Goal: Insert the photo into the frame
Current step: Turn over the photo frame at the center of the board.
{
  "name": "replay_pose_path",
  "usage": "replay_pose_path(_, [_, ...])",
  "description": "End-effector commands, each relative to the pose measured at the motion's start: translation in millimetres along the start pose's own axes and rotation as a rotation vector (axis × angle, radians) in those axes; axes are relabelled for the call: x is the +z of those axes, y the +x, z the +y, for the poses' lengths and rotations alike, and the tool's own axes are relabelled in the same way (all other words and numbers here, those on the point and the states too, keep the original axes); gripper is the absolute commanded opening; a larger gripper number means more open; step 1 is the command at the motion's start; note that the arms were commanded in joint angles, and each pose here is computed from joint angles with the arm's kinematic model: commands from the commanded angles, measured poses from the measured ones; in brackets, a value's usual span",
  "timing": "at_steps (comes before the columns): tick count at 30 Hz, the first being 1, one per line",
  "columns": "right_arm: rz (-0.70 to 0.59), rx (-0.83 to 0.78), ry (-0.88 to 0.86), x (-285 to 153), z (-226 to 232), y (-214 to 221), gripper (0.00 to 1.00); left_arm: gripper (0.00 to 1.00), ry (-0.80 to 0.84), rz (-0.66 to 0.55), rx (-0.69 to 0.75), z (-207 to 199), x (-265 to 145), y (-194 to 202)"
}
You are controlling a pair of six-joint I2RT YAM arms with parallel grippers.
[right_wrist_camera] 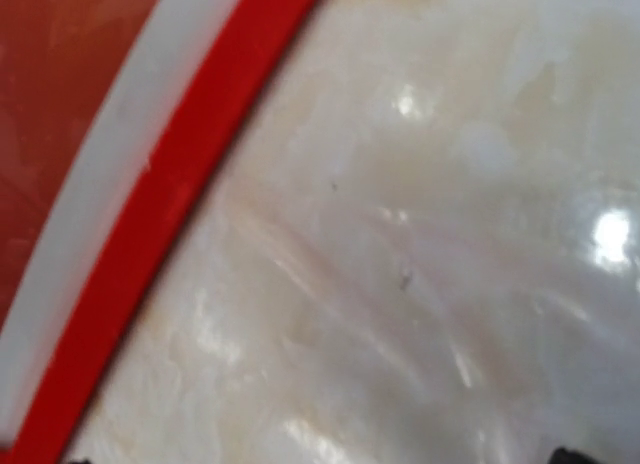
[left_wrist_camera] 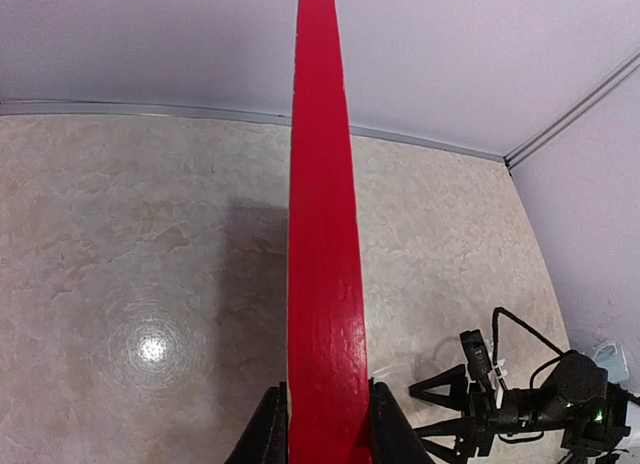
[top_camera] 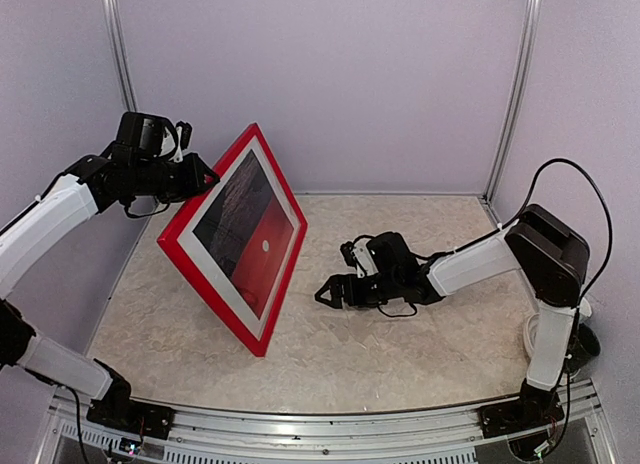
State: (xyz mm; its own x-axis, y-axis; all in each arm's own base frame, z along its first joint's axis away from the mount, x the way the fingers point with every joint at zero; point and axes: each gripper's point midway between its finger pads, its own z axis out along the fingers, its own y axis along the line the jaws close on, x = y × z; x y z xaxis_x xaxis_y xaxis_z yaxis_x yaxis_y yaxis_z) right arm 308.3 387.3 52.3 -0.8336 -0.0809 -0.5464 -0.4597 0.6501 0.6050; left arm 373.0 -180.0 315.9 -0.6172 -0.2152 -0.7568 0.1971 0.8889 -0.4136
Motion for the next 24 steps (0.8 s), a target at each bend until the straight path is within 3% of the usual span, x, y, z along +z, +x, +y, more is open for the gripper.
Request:
replay_pose_path(1, [0.007, 0.016, -0.017, 8, -1, -5, 0.99, 0.00, 0.127, -0.049, -0.016, -21, -10, -10])
replay_pose_path(14, [0.036, 0.082, 0.018, 11, -25, 2, 0.99, 0.04, 0.202, -0.025, -0.058, -21, -8, 15])
replay_pose_path(24, [0.053, 0.101, -0.042, 19, -18, 4, 0.99, 0.05, 0.273, -0.048, -0.138, -23, -14, 28])
